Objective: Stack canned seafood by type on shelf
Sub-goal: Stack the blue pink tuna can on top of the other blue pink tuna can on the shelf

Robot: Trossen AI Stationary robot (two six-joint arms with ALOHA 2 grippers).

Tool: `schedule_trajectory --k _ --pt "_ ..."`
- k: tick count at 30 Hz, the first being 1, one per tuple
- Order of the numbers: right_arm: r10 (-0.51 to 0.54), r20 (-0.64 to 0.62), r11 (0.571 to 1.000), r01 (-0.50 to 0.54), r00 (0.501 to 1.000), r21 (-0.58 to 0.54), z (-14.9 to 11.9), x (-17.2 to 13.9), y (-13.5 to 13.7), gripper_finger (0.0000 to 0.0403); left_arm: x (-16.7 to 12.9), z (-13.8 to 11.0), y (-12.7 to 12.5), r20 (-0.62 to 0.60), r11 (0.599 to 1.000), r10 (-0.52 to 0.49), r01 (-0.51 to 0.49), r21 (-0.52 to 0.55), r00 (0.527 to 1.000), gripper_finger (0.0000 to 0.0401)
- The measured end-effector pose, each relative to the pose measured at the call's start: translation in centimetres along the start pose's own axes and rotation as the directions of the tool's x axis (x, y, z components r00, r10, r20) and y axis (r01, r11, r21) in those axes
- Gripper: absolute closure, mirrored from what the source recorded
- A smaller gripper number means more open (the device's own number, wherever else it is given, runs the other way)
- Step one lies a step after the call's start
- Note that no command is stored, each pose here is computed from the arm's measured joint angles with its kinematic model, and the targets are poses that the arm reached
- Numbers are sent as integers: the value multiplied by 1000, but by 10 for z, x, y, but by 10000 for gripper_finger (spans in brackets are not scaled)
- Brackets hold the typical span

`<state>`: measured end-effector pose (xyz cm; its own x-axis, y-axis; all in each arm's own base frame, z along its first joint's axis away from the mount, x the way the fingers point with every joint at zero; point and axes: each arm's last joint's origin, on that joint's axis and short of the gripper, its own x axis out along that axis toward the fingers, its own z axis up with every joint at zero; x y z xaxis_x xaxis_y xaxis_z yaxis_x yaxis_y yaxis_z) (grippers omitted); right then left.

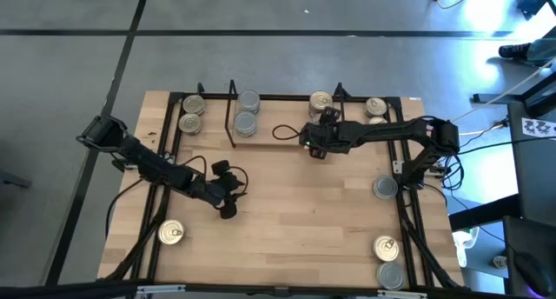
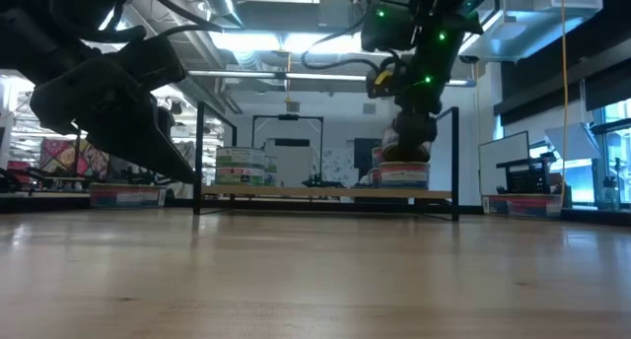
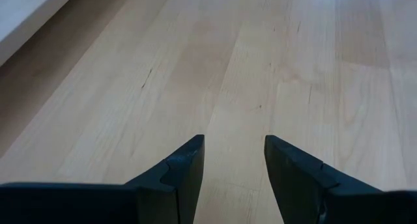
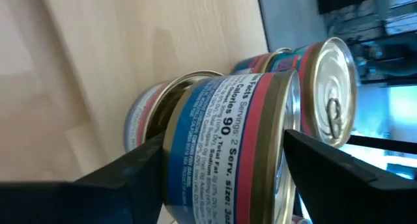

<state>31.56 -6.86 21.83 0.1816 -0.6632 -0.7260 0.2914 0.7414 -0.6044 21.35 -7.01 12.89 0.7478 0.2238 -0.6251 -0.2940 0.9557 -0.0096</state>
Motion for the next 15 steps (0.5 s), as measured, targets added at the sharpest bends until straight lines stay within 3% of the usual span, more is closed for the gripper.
schedule_trajectory --k 9,15 --pt "72 0 997 -72 997 34 3 -4 -1 121 0 0 0 0 1000 0 0 0 1000 242" --pt "22 -6 997 -22 1000 78 2 -4 -2 121 0 0 0 0 1000 0 0 0 1000 242"
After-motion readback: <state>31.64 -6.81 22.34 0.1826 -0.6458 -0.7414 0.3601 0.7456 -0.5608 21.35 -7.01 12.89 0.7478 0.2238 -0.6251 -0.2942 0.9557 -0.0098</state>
